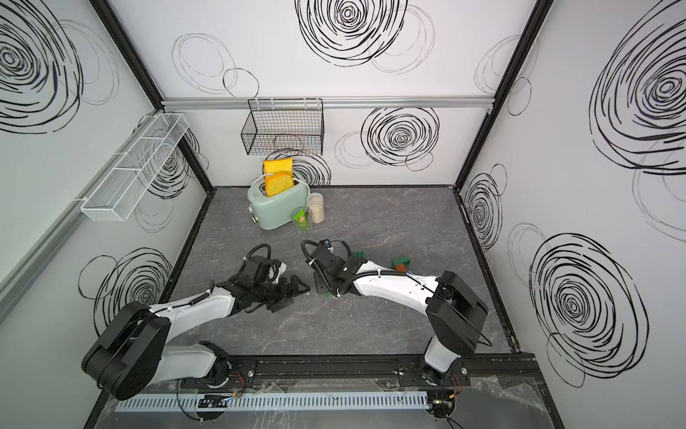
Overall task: Assemble the letter f with lego
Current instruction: Assemble the lego brick with the lego brick.
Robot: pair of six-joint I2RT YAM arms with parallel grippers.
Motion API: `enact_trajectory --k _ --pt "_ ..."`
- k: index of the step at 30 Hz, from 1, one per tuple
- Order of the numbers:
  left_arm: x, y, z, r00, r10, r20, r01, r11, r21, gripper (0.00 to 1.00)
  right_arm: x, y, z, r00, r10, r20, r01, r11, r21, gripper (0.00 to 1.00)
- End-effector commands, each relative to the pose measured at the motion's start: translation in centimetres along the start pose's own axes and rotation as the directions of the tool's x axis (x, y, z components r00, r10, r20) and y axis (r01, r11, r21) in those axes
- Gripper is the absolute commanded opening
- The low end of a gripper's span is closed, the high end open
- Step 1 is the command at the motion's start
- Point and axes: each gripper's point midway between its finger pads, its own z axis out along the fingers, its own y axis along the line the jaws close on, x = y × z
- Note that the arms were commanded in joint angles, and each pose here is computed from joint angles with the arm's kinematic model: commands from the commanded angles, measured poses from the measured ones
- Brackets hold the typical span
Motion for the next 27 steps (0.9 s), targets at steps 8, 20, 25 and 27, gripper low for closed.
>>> enact_trajectory --k 8,20,25,27 --pt "-0.2 0.5 -0.4 1.0 -0.007 0.016 0.008 1.0 -0.006 0.97 1.6 -0.7 1.2 0.999 -0.009 -0.033 0.011 0.999 0.042 0.36" --pt "-0.4 0.8 -0.3 1.0 -0.012 0.018 0.012 1.0 -0.012 0.97 2.1 -1.4 0.5 0.999 -0.029 -0.032 0.031 0.999 0.043 0.35" --pt "-0.3 0.7 -0.2 1.0 -0.008 0.018 0.009 1.0 -0.015 0.98 1.8 -1.2 -0.3 0.999 -0.026 -0.02 0.027 0.999 0.024 0.34" --pt "-0.3 0.6 -0.2 1.0 -0.008 0.018 0.009 1.0 -0.014 0.98 1.7 -1.2 -0.6 0.999 -0.029 -0.014 0.029 0.999 0.017 0.33"
